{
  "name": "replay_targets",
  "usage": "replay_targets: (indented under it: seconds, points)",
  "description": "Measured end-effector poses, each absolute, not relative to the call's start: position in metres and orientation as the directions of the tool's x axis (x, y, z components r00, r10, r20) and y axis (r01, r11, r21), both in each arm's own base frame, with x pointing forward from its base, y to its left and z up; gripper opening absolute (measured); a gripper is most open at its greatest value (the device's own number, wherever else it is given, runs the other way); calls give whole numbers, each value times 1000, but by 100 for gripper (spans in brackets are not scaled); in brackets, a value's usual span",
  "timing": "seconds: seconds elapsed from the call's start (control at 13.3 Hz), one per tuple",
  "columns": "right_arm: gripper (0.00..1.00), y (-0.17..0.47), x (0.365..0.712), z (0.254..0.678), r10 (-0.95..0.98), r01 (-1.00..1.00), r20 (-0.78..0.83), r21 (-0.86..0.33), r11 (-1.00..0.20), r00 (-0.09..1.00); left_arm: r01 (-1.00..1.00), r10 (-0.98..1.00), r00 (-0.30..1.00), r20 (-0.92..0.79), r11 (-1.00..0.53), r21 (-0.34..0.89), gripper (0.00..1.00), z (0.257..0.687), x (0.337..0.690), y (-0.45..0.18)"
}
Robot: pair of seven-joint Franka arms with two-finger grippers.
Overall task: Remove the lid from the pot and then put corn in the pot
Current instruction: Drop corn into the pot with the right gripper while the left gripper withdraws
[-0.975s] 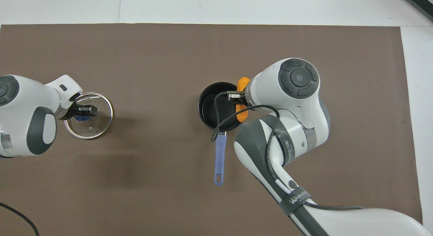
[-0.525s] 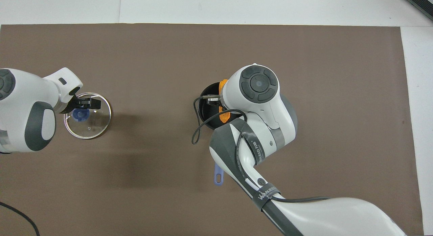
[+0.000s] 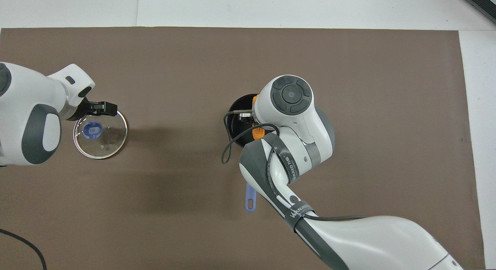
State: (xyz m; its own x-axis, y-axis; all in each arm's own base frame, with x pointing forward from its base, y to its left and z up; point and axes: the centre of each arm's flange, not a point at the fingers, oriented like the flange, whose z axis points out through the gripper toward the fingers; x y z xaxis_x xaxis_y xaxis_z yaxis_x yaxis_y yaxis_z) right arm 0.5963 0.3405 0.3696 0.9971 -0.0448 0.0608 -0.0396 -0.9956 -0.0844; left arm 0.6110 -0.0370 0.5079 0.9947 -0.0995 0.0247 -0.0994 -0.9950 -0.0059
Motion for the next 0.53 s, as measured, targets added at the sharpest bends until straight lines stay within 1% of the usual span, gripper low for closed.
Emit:
replay_targets:
  seconds: [0.22,0.3,0.45,0.53]
  points:
    - [62,341,596,369,-44,-39,60,-84,-996,997,-118,-118,993,15,-993,-5,100,551,599,-34]
    - [75,341,596,369,-44,-39,60,-84,-996,997,-126,-126,992,13,-992,-4,100,564,591,-32]
    - [94,341,596,370,-45,-39,63,-86,-996,997,-142,-142,990,4,-990,-2,100,583,577,-29]
    - [100,341,597,370,-45,-39,67,-88,-995,997,-148,-148,989,-5,-989,0,100,590,570,-26]
